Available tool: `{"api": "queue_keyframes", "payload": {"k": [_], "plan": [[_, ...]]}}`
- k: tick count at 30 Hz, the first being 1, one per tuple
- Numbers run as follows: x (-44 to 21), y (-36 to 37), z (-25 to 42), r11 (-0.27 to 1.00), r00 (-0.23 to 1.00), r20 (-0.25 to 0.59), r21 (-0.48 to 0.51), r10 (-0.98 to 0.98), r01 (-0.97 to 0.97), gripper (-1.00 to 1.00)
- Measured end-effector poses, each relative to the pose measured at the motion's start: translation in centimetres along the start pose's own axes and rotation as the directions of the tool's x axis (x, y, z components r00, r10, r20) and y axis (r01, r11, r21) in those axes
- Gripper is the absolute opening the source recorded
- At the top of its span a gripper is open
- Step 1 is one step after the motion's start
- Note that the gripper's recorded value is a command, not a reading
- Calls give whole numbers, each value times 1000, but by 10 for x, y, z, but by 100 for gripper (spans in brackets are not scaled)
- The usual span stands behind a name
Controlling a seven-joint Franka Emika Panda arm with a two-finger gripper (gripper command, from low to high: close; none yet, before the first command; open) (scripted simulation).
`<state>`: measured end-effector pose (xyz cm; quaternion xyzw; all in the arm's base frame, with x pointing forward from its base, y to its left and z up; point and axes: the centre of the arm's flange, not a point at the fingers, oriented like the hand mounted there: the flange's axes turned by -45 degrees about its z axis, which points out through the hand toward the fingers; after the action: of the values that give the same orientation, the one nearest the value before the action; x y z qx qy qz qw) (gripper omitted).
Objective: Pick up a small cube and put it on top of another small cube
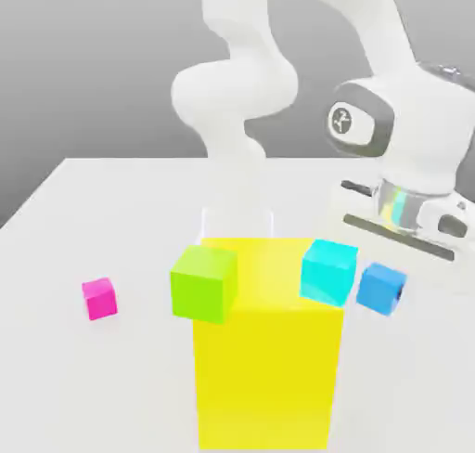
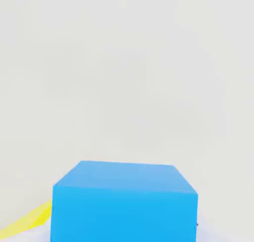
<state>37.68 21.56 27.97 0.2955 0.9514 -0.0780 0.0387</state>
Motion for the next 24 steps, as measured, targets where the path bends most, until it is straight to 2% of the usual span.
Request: {"api": "queue_keyframes", "payload": {"k": [8, 16, 24], "plan": [[-77, 12, -87, 988, 983, 145, 93, 110, -124, -100], [-175, -62, -129, 992, 994, 12, 61, 112, -113, -100], [-240, -155, -145, 995, 992, -111, -78, 58, -67, -100]]}}
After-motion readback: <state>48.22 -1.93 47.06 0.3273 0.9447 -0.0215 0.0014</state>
